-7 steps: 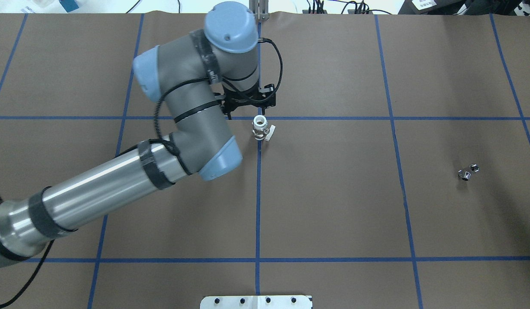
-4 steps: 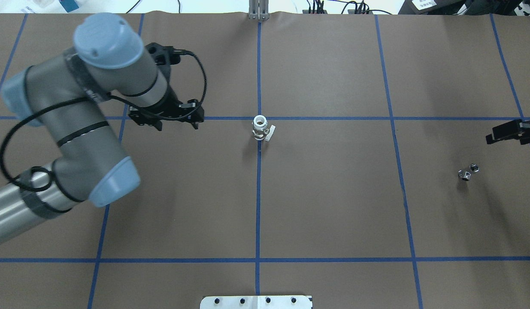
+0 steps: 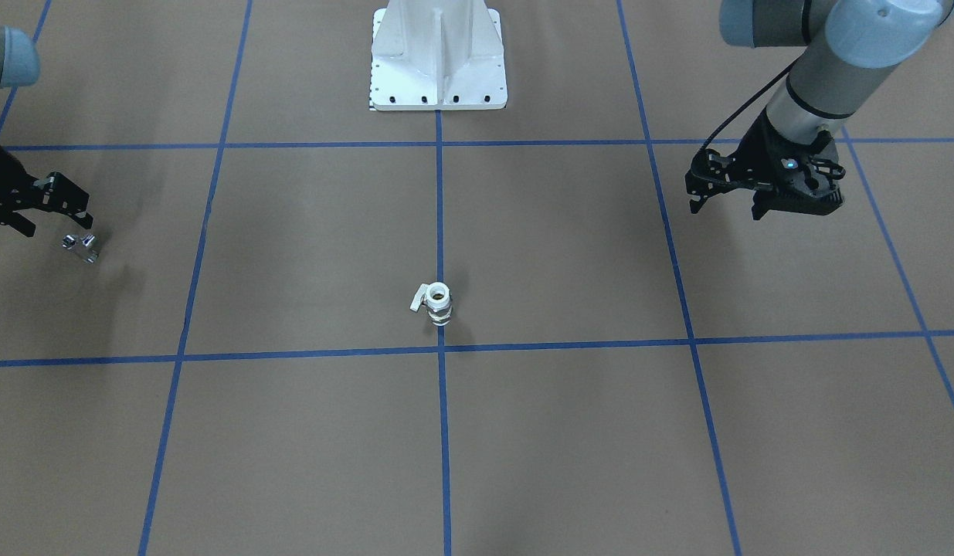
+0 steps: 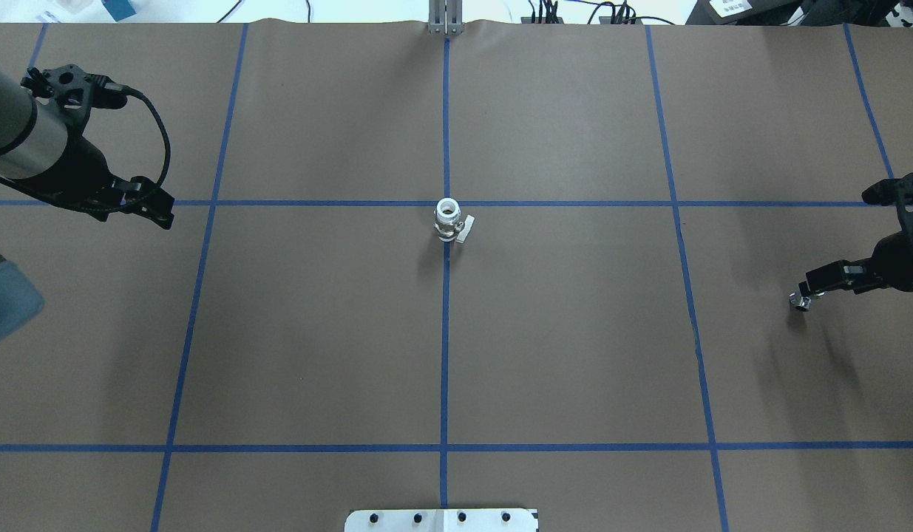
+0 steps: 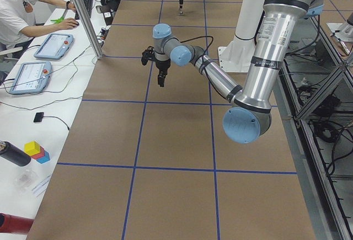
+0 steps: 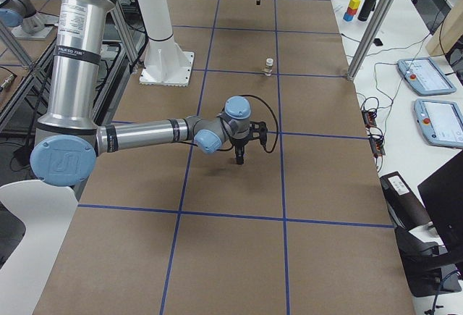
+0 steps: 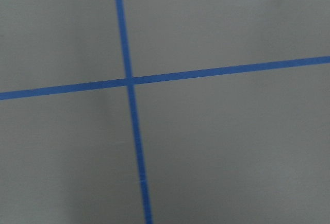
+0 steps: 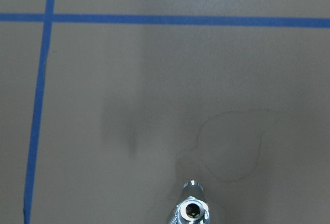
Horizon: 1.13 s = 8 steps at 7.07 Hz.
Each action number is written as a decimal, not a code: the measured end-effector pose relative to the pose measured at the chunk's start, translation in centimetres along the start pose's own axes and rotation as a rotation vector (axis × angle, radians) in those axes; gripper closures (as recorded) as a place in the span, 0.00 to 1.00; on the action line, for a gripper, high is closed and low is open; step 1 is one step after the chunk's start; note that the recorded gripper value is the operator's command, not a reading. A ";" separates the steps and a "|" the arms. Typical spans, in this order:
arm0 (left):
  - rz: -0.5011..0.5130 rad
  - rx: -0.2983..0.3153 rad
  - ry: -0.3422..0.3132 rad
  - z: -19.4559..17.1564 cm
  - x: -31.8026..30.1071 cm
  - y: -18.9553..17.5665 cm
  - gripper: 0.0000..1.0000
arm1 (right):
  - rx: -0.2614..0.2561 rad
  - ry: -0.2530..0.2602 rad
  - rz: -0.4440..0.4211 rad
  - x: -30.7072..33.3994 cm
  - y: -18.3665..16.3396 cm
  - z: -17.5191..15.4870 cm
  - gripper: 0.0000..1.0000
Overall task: Assemble PPR valve and pipe with both arms
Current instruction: 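Grasp the small chrome fitting with the right gripper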
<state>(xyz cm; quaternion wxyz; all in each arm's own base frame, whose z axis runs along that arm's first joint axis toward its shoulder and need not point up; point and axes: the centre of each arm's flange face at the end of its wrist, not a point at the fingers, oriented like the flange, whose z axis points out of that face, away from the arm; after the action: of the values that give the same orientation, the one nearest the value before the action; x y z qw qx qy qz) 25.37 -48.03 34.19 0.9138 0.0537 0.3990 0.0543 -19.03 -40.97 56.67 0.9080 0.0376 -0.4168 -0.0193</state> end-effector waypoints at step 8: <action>0.005 -0.004 -0.002 0.2 -0.4 0.1 0.05 | -0.017 0.018 0.007 0.3 -1.3 2.4 0.22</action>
<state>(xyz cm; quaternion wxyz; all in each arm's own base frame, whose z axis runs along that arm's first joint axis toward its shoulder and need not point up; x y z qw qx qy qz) 25.27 -48.00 34.60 0.9142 0.0529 0.3977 0.0575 -20.63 -42.41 58.32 0.9122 0.0286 -0.4084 -0.0195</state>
